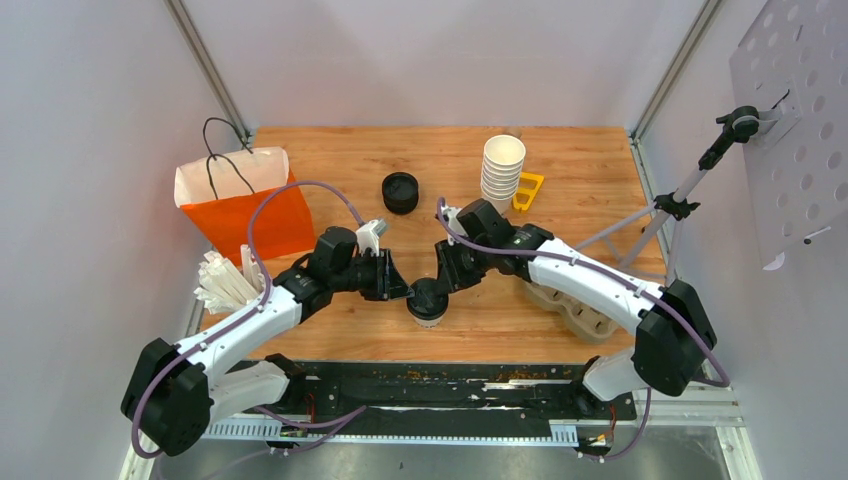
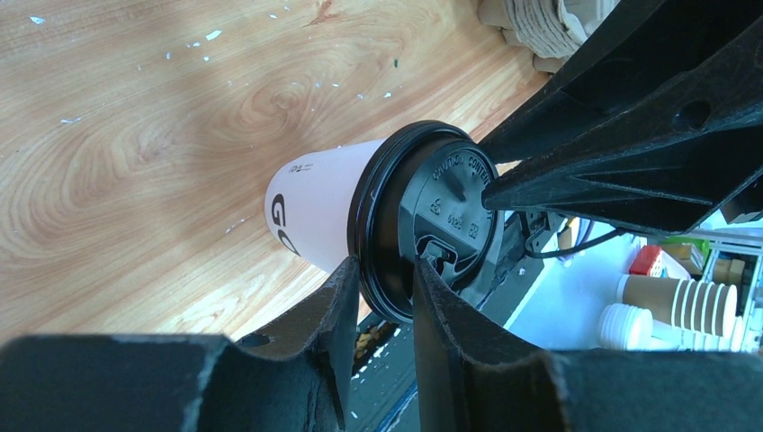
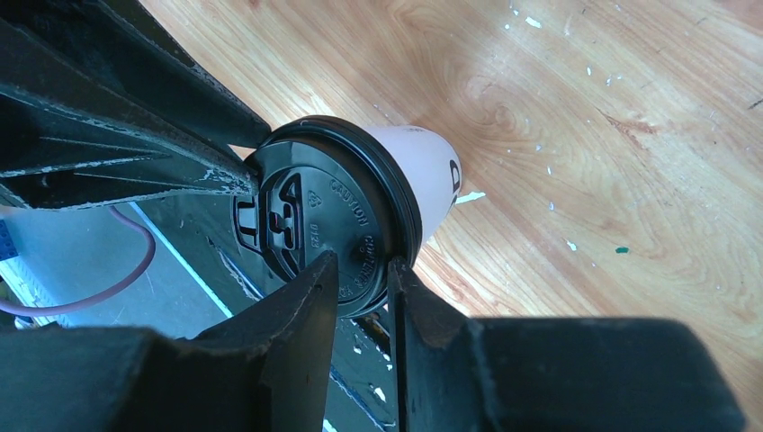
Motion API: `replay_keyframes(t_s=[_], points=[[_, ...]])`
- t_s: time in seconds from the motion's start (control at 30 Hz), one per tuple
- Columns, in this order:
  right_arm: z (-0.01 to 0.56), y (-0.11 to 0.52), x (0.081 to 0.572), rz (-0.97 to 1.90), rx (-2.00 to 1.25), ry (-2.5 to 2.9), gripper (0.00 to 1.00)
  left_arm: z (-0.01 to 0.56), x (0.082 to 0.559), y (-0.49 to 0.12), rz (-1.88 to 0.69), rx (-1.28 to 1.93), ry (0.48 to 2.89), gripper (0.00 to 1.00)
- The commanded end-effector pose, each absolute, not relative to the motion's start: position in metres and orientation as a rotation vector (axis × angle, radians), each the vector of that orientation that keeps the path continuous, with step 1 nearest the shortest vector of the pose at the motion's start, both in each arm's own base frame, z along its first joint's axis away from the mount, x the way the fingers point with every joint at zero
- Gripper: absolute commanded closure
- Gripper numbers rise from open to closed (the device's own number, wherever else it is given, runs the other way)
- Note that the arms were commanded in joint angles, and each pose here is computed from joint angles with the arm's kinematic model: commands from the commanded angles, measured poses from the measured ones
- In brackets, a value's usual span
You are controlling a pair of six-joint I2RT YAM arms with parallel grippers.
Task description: Pack the takeout coffee
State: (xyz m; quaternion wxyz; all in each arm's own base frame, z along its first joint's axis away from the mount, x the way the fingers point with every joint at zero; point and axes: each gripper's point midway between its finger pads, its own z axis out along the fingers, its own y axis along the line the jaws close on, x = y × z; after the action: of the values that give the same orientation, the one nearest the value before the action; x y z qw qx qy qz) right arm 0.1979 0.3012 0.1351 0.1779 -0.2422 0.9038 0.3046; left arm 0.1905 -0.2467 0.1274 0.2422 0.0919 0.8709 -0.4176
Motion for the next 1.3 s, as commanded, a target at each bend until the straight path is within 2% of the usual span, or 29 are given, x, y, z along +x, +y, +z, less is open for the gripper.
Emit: replay_keyframes(t_s=[0.0, 0.27, 0.47, 0.57, 0.63, 0.7, 1.0, 1.27], points=[[0.098, 0.283, 0.187, 0.764, -0.676, 2.663, 0.72, 0.083, 0.18, -0.221, -0.936, 0.228, 2.554, 0.66], [0.075, 0.279, 0.187, 0.731, -0.708, 2.686, 0.72, 0.067, 0.171, -0.211, -0.882, 0.188, 2.624, 0.68], [0.103, 0.299, 0.208, 0.77, -0.822, 2.556, 0.7, 0.113, 0.167, -0.247, -1.259, 0.112, 2.421, 0.68], [0.117, 0.31, 0.218, 0.782, -0.856, 2.507, 0.68, 0.127, 0.165, -0.252, -1.32, 0.081, 2.375, 0.67], [0.122, 0.315, 0.223, 0.779, -0.871, 2.5, 0.66, 0.132, 0.165, -0.252, -1.319, 0.076, 2.372, 0.66], [0.128, 0.319, 0.227, 0.781, -0.884, 2.496, 0.62, 0.138, 0.167, -0.25, -1.307, 0.066, 2.359, 0.59], [0.156, 0.314, 0.227, 0.763, -0.836, 2.501, 0.49, 0.159, 0.183, -0.238, -1.151, 0.067, 2.321, 0.51], [0.161, 0.312, 0.218, 0.81, -0.825, 2.488, 0.49, 0.167, 0.196, -0.237, -1.071, 0.101, 2.323, 0.5]])
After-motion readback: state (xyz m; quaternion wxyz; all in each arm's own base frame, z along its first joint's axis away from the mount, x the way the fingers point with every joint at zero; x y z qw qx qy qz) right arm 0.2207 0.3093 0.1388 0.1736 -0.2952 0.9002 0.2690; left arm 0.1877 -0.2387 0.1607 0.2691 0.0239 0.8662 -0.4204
